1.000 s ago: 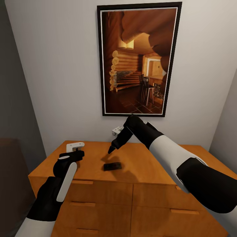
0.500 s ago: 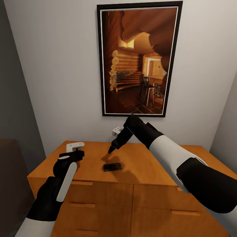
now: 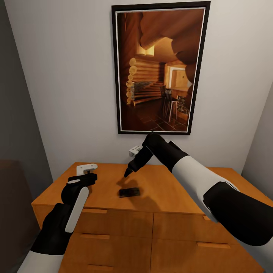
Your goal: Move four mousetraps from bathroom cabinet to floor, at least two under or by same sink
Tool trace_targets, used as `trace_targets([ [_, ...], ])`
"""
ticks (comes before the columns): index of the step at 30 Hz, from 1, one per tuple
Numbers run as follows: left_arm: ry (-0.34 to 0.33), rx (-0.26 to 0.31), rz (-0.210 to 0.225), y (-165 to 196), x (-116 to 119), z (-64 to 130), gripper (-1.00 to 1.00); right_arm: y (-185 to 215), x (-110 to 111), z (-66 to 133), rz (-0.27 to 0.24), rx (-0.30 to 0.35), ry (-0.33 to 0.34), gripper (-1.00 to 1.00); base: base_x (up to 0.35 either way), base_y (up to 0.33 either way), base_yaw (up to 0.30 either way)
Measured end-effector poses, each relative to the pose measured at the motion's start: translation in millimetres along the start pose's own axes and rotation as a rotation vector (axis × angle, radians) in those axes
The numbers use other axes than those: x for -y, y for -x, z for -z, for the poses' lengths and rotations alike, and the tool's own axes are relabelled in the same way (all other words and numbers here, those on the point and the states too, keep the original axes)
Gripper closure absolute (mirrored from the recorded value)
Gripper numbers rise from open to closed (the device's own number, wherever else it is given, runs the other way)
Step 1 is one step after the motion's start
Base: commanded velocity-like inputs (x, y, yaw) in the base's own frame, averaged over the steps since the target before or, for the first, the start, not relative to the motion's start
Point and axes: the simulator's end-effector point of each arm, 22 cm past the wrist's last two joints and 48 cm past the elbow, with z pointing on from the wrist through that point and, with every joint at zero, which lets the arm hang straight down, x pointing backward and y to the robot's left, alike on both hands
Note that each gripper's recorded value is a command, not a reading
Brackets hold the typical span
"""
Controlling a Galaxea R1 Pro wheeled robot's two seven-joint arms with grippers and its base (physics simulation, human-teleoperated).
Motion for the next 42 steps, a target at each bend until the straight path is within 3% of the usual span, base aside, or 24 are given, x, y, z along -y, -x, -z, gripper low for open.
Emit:
trace_targets([
  [11,0.000,0.000,0.000,0,0,0.0,1.00,-7,-25,-4.2,0.009,-0.022,0.107,-1.00,0.000,0.000,0.000],
  [21,-0.001,-0.001,0.002,0,0,-0.1,1.00,-25,-30,-16.0,0.066,-0.106,0.087,-1.00,0.000,0.000,0.000],
  [42,-0.001,-0.001,0.002,0,0,-0.1,1.00,-26,-27,-16.7,0.083,-0.117,0.061,-1.00,0.000,0.000,0.000],
])
